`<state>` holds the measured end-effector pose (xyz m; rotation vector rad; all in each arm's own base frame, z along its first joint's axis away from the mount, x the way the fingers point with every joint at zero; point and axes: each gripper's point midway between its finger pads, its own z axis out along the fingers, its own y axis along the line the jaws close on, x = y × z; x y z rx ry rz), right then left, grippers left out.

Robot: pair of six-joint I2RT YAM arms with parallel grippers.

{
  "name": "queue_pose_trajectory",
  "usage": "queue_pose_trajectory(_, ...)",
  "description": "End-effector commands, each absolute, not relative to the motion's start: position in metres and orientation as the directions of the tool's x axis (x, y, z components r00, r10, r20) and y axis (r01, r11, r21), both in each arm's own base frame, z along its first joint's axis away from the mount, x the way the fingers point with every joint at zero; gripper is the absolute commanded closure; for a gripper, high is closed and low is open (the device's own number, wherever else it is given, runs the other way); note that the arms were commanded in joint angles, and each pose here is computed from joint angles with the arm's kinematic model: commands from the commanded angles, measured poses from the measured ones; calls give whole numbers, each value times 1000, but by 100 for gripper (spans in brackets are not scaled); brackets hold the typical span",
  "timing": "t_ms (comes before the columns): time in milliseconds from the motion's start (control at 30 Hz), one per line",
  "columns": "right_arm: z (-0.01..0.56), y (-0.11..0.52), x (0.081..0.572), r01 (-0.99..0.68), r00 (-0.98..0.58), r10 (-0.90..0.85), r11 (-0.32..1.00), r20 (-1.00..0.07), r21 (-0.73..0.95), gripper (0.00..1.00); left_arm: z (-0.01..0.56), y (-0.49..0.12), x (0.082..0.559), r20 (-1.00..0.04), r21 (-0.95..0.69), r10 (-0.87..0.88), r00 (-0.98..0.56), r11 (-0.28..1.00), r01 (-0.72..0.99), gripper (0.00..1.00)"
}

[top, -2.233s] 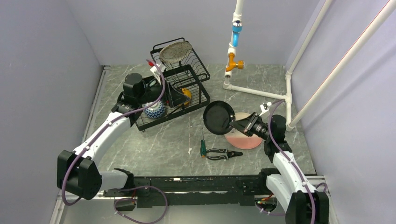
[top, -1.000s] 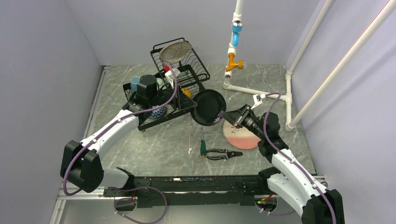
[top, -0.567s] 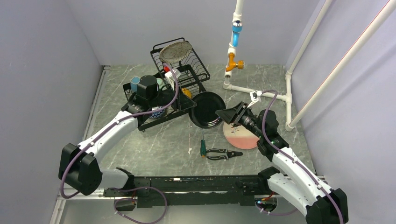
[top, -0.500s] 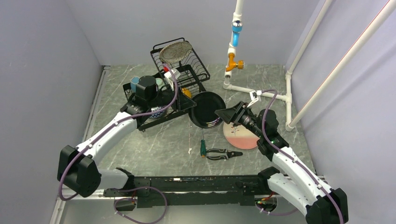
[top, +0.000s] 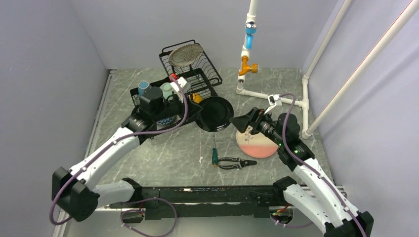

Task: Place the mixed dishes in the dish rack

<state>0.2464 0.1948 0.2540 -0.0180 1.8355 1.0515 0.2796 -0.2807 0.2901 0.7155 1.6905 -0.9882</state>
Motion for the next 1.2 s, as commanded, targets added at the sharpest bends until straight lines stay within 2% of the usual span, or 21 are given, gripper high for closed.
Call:
queue_pose_trajectory(0,281,176,239,-455,-421,385,693,-821,559,9,327,-258,284,-995,-73,2,-95,634,770,100)
queue_pose_trajectory(200,292,151,233,-410,-344,370,768,-863,492,4,354,-222,287,-1000,-1,14,-18,760,649,100)
queue_pose_trajectory(500,277,151,248,-374,-356,352,796,-866,477,1,430,-181,310,-949,304,224,223,843,445,100)
queue_pose_trajectory(767,271,159,264,-369,-389,329,800,-860,473,1,498,-183,331,-845,478,323,425,814,331,100)
queue_pose_trajectory(933,262,163,272,-360,-424,313,803,-850,475,1,518,-182,360,-794,544,380,475,793,274,100)
queue_pose_trajectory(1167,249,162,282,-338,-460,306,808,-834,483,1,522,-183,407,-777,570,416,473,783,247,100)
